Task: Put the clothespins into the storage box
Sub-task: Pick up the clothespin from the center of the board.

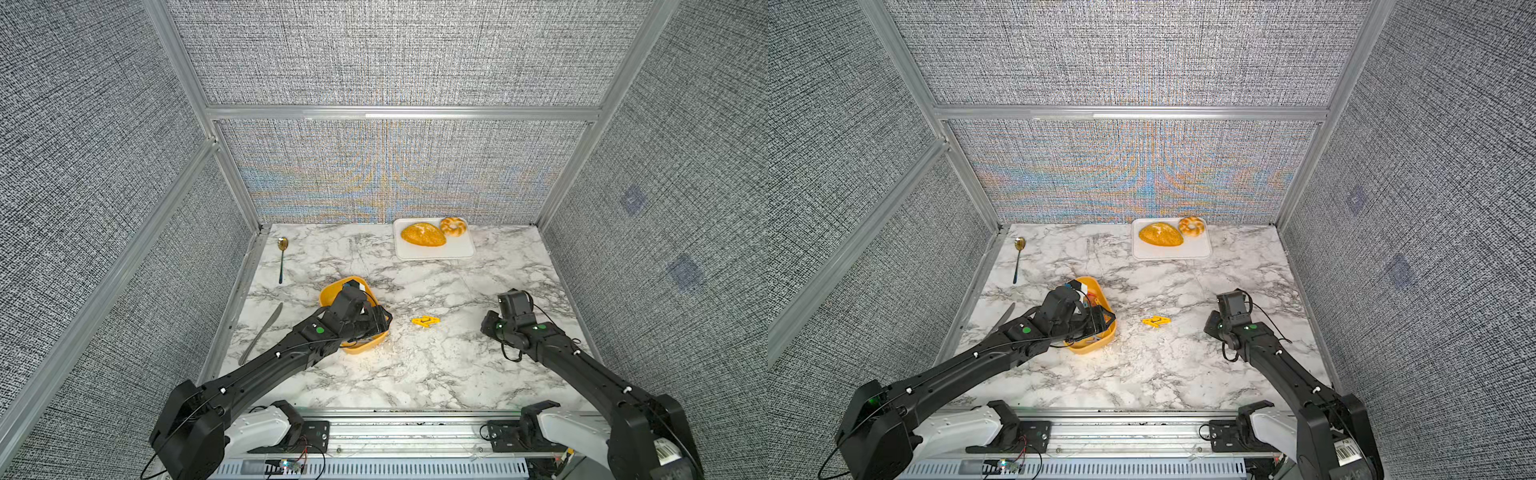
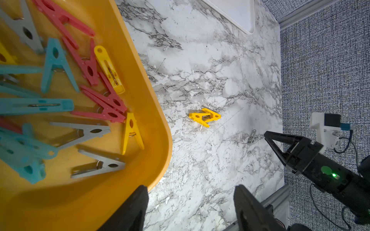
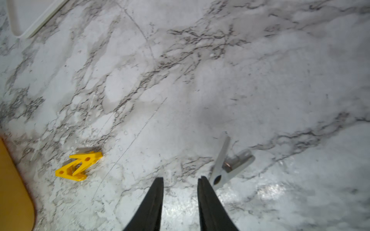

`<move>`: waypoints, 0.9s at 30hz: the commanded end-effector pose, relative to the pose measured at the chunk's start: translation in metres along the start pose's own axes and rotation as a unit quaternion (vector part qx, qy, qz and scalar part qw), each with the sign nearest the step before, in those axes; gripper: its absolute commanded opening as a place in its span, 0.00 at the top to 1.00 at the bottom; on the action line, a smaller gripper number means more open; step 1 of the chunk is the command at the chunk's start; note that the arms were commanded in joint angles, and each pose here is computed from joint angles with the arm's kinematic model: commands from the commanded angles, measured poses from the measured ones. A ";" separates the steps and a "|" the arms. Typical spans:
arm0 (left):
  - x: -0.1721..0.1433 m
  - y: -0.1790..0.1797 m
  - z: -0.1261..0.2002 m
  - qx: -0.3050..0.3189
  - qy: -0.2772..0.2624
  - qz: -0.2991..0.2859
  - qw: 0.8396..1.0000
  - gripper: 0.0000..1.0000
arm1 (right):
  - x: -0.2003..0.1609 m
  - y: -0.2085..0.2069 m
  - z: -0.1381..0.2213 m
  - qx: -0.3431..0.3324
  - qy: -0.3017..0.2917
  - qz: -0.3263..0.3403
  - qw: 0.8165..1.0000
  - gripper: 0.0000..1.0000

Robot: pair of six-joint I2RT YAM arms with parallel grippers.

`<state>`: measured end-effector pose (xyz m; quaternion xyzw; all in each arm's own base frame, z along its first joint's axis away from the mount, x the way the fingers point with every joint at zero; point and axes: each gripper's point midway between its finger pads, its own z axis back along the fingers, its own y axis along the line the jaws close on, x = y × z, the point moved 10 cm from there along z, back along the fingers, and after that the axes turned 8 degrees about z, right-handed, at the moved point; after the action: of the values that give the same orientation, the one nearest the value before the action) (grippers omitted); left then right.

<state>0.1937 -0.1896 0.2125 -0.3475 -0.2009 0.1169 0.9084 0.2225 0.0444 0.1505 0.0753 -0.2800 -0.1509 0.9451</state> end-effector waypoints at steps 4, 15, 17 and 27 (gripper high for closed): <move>-0.001 0.000 0.001 -0.014 -0.003 -0.004 1.000 0.27 | 0.003 -0.019 -0.012 -0.014 0.010 -0.016 1.000 0.66; -0.003 0.005 0.000 -0.011 -0.003 0.001 1.000 0.27 | 0.010 -0.025 -0.025 -0.019 0.013 -0.020 1.000 0.68; -0.003 0.005 -0.001 -0.010 -0.003 0.001 1.000 0.27 | 0.011 -0.025 -0.027 -0.021 0.012 -0.018 1.000 0.68; -0.004 0.008 -0.001 -0.007 -0.005 0.006 1.000 0.27 | 0.006 -0.026 -0.042 -0.015 0.033 -0.015 0.999 0.72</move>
<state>0.1889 -0.1861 0.2036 -0.3491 -0.1981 0.1198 0.9080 0.2423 0.0193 0.1148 0.0641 -0.2403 -0.1724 0.9531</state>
